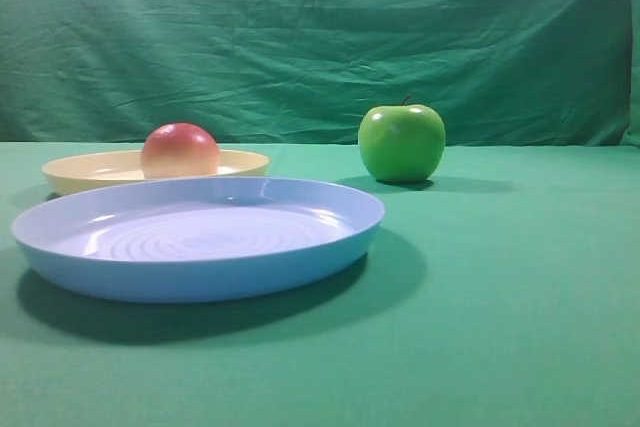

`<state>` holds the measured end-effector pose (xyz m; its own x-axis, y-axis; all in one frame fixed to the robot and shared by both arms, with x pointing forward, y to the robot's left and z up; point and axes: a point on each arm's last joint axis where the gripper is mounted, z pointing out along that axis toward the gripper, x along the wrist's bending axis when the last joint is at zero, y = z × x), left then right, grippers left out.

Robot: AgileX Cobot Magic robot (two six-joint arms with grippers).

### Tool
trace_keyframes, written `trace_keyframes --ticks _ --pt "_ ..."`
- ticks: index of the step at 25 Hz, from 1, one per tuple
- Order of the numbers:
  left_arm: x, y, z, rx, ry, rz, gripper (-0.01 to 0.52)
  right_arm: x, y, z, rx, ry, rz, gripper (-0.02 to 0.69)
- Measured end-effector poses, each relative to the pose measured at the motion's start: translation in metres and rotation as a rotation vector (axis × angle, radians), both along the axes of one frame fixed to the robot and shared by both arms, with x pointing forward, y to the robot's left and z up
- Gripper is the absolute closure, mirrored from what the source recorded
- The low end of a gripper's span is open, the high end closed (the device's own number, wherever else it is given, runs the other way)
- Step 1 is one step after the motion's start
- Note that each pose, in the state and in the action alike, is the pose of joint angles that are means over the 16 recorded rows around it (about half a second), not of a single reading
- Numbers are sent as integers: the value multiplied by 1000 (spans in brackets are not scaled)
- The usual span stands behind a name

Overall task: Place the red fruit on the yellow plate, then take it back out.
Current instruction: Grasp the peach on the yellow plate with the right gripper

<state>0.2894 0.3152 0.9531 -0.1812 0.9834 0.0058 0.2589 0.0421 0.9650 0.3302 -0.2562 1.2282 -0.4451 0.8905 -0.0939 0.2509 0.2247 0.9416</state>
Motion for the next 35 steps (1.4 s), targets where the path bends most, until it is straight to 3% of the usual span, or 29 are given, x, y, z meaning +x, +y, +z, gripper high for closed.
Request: trace_keyframes --ticks 15,35 --pt "0 0 0 0 0 0 514 -56 -34 -106 119 -99 -293 665" --pt "0 0 0 0 0 0 514 -39 -37 -249 148 -153 -370 665"
